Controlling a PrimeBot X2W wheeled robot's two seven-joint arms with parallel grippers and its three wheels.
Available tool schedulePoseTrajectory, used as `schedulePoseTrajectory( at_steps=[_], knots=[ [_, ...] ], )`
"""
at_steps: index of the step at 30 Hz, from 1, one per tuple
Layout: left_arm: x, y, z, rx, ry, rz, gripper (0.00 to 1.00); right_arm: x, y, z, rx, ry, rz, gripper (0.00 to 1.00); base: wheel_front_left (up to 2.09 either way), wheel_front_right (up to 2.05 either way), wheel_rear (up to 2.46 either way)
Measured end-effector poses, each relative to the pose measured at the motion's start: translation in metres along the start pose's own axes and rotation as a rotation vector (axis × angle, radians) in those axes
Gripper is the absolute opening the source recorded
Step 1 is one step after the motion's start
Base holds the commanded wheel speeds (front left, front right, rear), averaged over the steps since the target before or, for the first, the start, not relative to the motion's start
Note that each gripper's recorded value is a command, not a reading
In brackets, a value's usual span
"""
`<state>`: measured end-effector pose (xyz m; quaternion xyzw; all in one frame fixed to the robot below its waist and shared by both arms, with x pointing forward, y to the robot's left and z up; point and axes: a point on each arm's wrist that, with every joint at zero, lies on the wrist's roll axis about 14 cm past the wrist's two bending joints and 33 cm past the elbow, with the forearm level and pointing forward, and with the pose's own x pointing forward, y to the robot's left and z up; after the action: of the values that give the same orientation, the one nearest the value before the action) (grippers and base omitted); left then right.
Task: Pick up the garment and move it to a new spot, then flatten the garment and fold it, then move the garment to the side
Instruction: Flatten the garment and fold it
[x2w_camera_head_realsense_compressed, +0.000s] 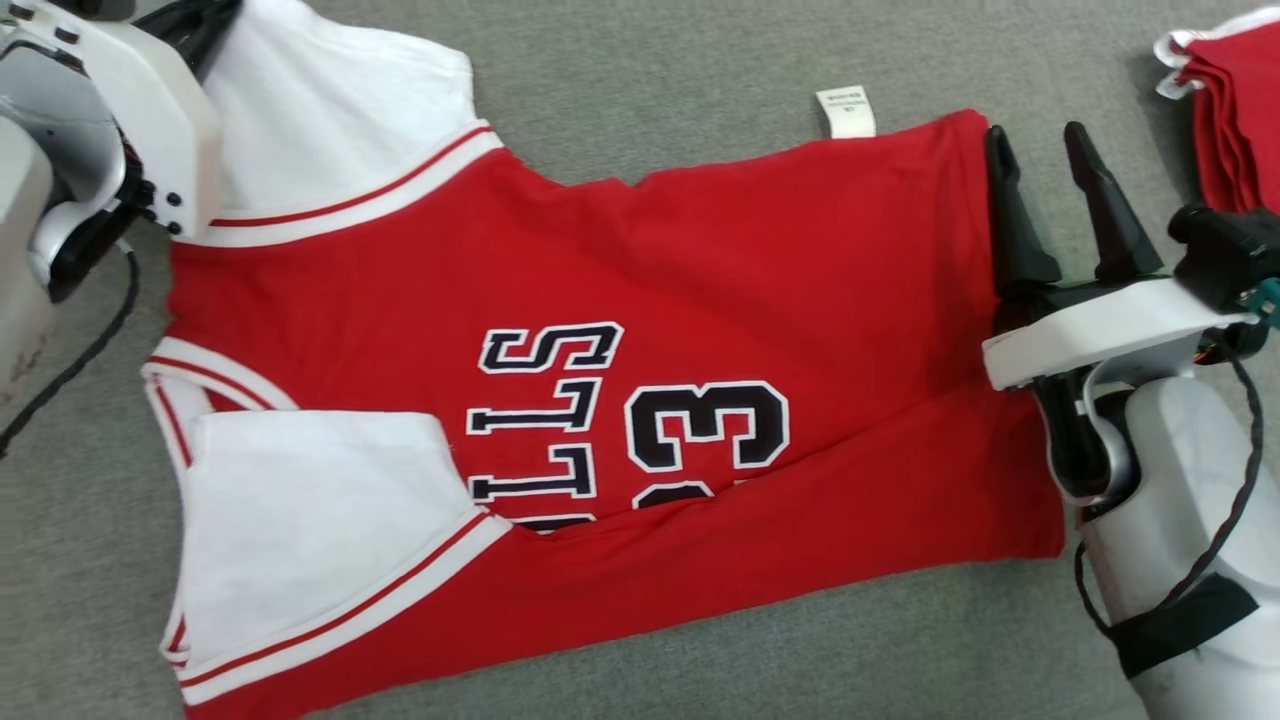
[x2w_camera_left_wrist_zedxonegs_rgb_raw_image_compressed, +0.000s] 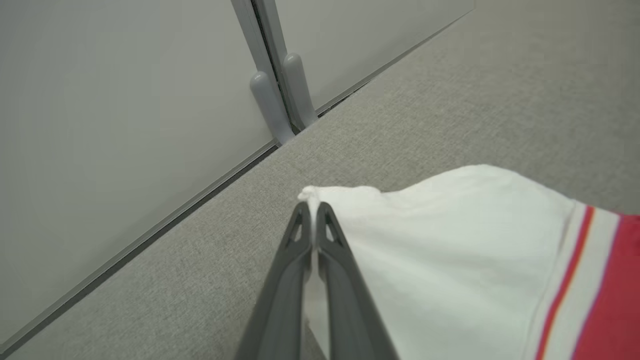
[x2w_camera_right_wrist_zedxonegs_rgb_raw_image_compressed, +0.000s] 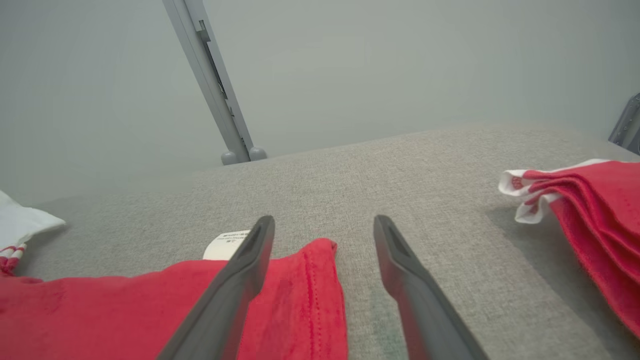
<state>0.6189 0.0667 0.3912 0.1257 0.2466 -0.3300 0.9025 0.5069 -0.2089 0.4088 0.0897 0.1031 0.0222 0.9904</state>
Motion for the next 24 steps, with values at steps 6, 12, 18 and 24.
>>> schedulePoseTrajectory(
  at_steps=[6, 12, 18, 24],
  knots=[
    [-0.03, 0.004, 0.02, -0.012, -0.134, 0.028, 0.0, 0.009, 0.001, -0.005, -0.051, 0.096, 0.04, 1.0, 0.0, 0.0, 0.0],
    [-0.058, -0.005, 0.028, -0.009, -0.194, 0.033, 0.0, 0.015, -0.001, -0.014, -0.08, 0.207, 0.058, 1.0, 0.0, 0.0, 0.0],
    [-0.081, -0.005, 0.03, -0.011, -0.218, 0.054, 0.0, 0.02, -0.002, -0.029, -0.085, 0.313, 0.066, 1.0, 0.0, 0.0, 0.0],
    [-0.082, -0.008, 0.025, -0.017, -0.212, 0.047, 0.0, 0.024, -0.01, -0.038, -0.08, 0.366, 0.048, 1.0, 0.0, 0.0, 0.0]
  ],
)
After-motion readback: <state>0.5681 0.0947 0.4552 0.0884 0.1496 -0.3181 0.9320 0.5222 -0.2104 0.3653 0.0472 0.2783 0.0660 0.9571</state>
